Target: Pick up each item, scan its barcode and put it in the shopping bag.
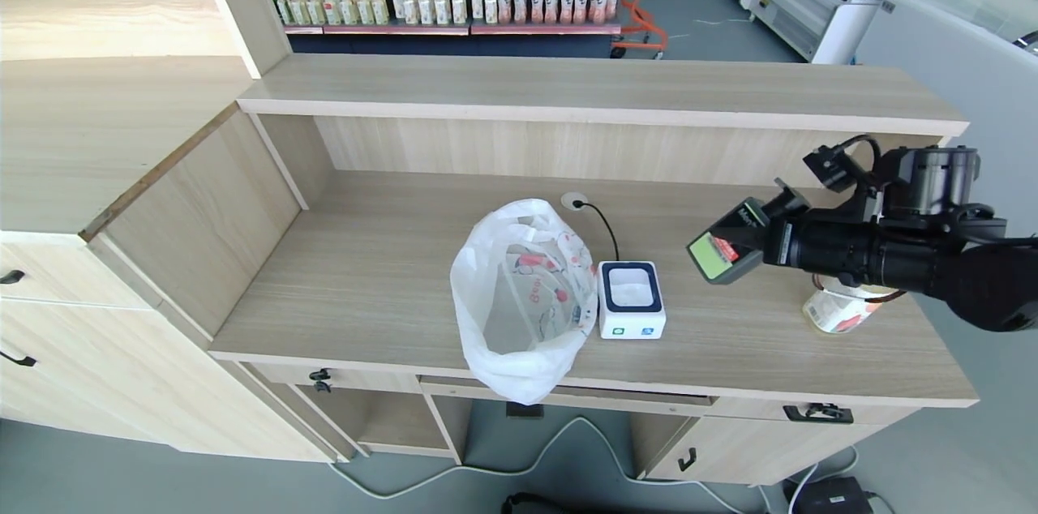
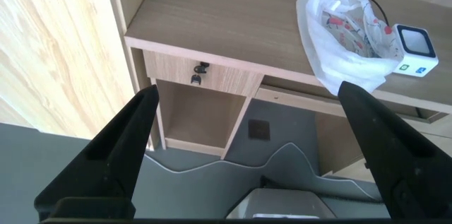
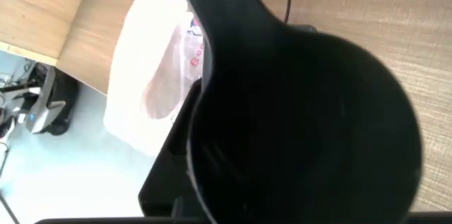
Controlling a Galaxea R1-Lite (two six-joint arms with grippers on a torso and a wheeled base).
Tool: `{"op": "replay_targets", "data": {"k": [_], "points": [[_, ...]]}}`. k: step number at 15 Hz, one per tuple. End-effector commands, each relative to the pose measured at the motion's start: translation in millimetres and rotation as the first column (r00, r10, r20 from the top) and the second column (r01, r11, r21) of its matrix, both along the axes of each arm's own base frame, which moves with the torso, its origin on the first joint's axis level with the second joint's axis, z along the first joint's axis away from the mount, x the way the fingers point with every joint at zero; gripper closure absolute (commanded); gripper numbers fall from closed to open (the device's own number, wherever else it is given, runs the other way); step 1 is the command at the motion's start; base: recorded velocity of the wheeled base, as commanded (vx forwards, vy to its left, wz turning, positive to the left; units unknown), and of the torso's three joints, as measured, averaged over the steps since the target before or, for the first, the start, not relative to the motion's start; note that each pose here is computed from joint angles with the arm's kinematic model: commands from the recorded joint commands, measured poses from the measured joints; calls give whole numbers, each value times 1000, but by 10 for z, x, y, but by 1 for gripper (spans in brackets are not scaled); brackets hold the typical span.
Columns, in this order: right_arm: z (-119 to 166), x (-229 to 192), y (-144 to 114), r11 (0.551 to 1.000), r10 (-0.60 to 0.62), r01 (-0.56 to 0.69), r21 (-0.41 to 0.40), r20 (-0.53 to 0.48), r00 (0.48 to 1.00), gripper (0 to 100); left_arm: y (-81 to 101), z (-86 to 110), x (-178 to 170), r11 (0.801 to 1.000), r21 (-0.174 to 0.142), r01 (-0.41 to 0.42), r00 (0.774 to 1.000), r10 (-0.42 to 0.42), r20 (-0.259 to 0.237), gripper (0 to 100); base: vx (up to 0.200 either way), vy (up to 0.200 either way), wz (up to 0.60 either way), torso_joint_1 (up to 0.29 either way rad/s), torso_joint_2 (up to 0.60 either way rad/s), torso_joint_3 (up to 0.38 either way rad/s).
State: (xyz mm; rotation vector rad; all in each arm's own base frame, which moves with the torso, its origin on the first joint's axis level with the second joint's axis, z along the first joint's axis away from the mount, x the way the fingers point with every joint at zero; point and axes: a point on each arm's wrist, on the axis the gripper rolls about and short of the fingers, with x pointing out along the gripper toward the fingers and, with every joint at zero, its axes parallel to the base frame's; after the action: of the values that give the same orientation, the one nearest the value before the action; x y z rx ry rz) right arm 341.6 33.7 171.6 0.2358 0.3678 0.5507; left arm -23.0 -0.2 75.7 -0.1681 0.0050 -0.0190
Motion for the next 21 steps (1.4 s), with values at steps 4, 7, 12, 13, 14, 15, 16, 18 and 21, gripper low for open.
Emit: {"op": "replay_targets", "data": {"k": [4,7,12,13,14,15,16,18,21], "points": [[-299,201,141,1000,26,-27,-10,-74,997,100,0,0,-1,1000,-1,1,1000,-1,0,0,0,0,0,0,0,0],[-343,288,248,998,54,-56,-21,-65,996,100,0,0,-1,1000,-1,1,1000,-1,0,0,0,0,0,0,0,0],[-396,481,420,996,73,-75,-46,-42,996,100,0,-4,1,1000,-1,1,1000,-1,-1,0,0,0,0,0,0,0],[-427,503,446,995,72,-74,-59,-42,997,100,0,-4,1,1000,-1,1,1000,-1,-1,0,0,0,0,0,0,0],[-461,512,467,994,80,-83,-69,-44,996,100,0,0,-1,1000,-1,1,1000,-1,0,0,0,0,0,0,0,0],[-488,520,487,993,88,-91,-77,-45,995,100,0,0,-1,1000,-1,1,1000,-1,0,0,0,0,0,0,0,0],[-505,520,518,992,95,-98,-80,-47,994,100,0,0,-1,1000,-1,1,1000,-1,0,0,0,0,0,0,0,0],[-536,534,546,991,101,-105,-81,-51,994,100,0,0,-1,1000,-1,1,1000,-1,0,0,0,0,0,0,0,0],[-521,604,585,991,104,-107,-80,-35,994,100,0,0,-1,1000,-1,1,1000,-1,0,0,0,0,0,0,0,0]]}}
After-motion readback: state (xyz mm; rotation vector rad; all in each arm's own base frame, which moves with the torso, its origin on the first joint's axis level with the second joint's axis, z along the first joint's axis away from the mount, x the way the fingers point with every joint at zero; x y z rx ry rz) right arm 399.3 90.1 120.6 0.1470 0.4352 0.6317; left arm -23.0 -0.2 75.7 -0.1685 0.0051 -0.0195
